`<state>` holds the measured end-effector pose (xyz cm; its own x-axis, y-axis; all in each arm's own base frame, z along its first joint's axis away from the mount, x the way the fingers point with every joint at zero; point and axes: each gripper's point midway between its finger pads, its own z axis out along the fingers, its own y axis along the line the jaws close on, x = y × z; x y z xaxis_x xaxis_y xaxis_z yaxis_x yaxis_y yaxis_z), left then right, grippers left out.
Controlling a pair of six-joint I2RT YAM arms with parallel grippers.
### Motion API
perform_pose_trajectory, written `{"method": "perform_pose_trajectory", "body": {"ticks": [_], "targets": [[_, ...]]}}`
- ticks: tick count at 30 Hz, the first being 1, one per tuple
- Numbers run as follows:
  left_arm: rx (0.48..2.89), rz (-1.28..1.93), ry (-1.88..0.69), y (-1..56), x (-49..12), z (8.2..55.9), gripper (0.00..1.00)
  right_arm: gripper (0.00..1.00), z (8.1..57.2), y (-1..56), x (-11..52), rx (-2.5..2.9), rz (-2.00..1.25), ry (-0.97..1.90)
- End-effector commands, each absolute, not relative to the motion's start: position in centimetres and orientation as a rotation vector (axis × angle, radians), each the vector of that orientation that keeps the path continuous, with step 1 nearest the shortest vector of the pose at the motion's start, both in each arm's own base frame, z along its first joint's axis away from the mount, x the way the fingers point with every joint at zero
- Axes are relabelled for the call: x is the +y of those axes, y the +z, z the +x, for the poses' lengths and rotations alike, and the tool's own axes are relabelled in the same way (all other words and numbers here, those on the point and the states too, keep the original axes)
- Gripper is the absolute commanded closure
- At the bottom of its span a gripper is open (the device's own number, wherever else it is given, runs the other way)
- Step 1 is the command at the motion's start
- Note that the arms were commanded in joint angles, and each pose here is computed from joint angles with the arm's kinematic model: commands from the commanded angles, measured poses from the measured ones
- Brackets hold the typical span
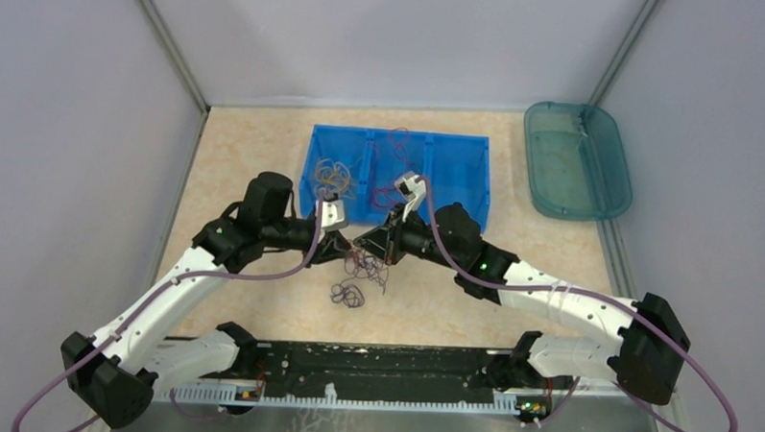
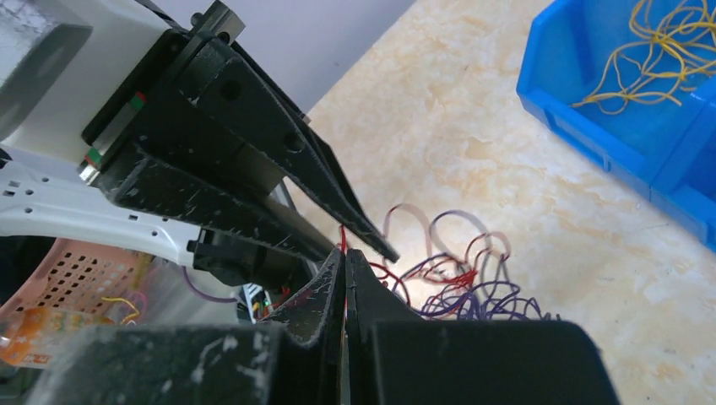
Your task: Untangle the cables
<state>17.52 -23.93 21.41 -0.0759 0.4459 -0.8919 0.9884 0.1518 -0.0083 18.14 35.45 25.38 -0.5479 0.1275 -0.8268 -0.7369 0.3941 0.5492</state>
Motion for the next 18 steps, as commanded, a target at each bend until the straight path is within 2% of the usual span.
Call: {"method": "perform_pose_trajectory", "body": {"ticks": [1,3,5,14,18], "targets": [[1.577,1.372,-0.763,23.1,-24.0,19.4,0.82,1.0,17.6,30.2,35.1,1.623,-0.516,1.35],[1.564,1.4,-0.745,23.3,-23.9,19.4,0.91,0.98,17.4,29.8,34.8,1.624,-0.518,1.345],[1.539,1.42,-0.726,23.9,-23.8,19.4,1.0,0.83,17.3,29.5,34.3,1.622,-0.513,1.332],[1.347,1.468,-0.723,28.2,-24.5,18.4,1.0,0.39,17.2,28.4,32.1,1.582,-0.516,1.245],[1.304,1.511,-0.744,29.2,-24.9,17.4,1.0,0.27,16.9,29.9,31.7,1.447,-0.576,1.218]]}}
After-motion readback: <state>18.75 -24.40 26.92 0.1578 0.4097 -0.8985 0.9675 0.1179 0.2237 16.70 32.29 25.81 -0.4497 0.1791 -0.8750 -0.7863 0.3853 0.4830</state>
